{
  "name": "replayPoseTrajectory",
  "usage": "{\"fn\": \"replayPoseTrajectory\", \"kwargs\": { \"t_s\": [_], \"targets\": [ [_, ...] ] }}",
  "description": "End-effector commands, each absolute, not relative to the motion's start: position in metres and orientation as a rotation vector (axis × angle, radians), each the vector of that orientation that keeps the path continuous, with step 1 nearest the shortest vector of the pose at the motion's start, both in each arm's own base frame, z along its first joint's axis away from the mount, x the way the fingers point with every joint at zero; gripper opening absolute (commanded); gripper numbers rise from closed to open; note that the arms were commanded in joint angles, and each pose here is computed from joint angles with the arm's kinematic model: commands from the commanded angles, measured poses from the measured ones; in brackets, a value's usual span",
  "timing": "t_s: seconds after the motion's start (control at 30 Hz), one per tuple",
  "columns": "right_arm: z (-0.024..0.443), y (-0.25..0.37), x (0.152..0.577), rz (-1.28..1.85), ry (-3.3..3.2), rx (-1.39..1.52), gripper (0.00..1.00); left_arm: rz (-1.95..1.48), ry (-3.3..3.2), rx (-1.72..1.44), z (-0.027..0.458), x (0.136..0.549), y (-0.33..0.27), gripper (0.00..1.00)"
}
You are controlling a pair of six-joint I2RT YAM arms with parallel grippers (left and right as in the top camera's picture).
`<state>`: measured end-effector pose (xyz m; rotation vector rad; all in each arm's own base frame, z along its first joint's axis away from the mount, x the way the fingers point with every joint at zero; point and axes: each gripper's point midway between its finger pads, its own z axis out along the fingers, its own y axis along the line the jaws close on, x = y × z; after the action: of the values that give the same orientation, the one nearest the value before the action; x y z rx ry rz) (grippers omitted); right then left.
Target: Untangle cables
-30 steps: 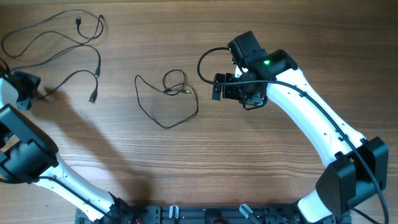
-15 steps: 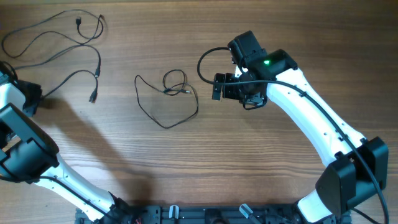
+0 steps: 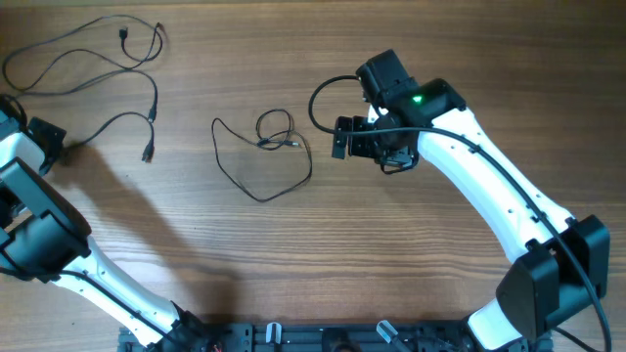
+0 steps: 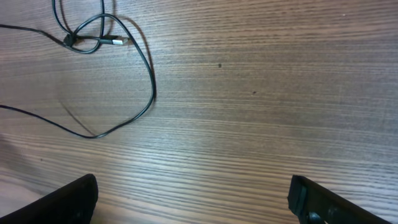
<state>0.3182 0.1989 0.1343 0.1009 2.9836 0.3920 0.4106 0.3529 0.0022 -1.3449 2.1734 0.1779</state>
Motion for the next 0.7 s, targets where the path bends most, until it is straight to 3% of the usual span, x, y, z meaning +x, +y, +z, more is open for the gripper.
{"fn": "replayPoseTrajectory", "kwargs": {
  "t_s": [0.0, 0.13, 0.17, 0.2, 0.3, 0.47, 0.57, 0.67],
  "targets": [
    [0.128, 0.197, 0.312, 0.367, 3.020, 0.119, 1.00, 0.221, 2.245, -1.271, -0.018, 0.399, 0.367, 0.04],
    [0.128, 0.198, 0.313, 0.368, 3.018, 0.119, 1.00, 0.067, 2.140, -1.247, 0.036, 0.412, 0.388, 0.06],
    [0.128, 0.199, 0.315, 0.375, 3.009, 0.119, 1.00, 0.013, 2.114, -1.243, 0.044, 0.417, 0.386, 0.21],
    [0.129, 0.200, 0.316, 0.381, 3.002, 0.135, 1.00, -0.096, 2.068, -1.243, 0.055, 0.426, 0.379, 0.52],
    [0.128, 0.199, 0.316, 0.379, 3.006, 0.141, 1.00, -0.245, 2.073, -1.196, 0.059, 0.444, 0.354, 0.82],
    [0.128, 0.200, 0.315, 0.380, 3.006, 0.138, 1.00, -0.305, 2.151, -1.043, 0.063, 0.489, 0.290, 0.82],
    [0.128, 0.201, 0.315, 0.380, 3.006, 0.137, 1.00, -0.333, 2.189, -0.902, 0.073, 0.518, 0.244, 0.75],
    [0.127, 0.202, 0.317, 0.385, 3.001, 0.139, 1.00, -0.215, 2.330, -0.742, 0.058, 0.530, 0.193, 0.75]
  ]
}}
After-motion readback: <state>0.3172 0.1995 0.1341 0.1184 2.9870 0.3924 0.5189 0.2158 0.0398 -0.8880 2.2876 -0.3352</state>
